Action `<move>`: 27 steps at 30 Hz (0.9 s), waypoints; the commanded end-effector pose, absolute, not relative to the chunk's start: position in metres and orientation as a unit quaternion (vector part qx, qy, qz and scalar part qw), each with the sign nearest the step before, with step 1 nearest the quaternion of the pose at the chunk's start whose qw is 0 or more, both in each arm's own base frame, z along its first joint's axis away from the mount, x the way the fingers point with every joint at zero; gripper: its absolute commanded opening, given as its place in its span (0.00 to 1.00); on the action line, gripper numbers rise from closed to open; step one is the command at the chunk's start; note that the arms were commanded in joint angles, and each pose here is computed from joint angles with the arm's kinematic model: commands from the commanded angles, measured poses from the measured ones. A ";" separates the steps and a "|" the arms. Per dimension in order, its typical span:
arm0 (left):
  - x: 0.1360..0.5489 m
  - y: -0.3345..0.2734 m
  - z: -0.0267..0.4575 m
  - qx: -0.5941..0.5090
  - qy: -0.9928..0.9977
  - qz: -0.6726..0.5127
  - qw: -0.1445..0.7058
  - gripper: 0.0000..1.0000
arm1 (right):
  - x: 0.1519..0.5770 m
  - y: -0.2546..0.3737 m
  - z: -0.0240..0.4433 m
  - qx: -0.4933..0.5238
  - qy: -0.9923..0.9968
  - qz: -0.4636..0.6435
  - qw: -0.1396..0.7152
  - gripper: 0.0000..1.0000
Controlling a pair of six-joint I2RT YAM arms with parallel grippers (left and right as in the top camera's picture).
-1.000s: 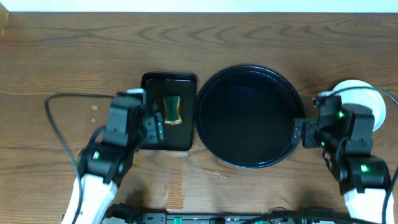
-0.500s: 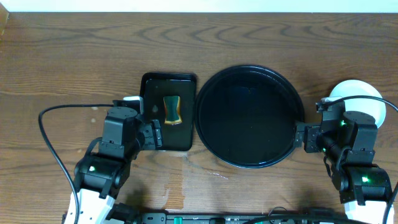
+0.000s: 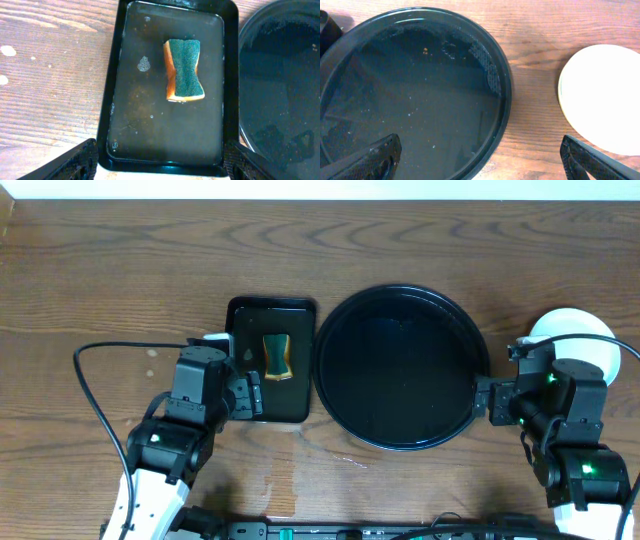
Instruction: Clean dirty plates on tray and stack at the side
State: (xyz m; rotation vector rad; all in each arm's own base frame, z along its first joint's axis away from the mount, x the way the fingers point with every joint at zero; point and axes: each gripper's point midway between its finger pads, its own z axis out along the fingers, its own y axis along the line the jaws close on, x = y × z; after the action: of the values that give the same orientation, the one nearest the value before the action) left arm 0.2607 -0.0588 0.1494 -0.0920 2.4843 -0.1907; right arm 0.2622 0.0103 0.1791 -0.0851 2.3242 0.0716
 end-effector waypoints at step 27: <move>0.261 -0.058 0.138 -0.040 0.951 -0.064 0.300 0.82 | 0.242 0.009 0.214 -0.040 0.663 0.001 0.748 0.99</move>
State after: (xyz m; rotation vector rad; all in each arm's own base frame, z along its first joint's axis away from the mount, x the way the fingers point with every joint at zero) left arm 0.2616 -0.0590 0.1415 -0.0923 2.5155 -0.1810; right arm 0.2405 0.0171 0.2182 -0.1312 1.4555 0.0333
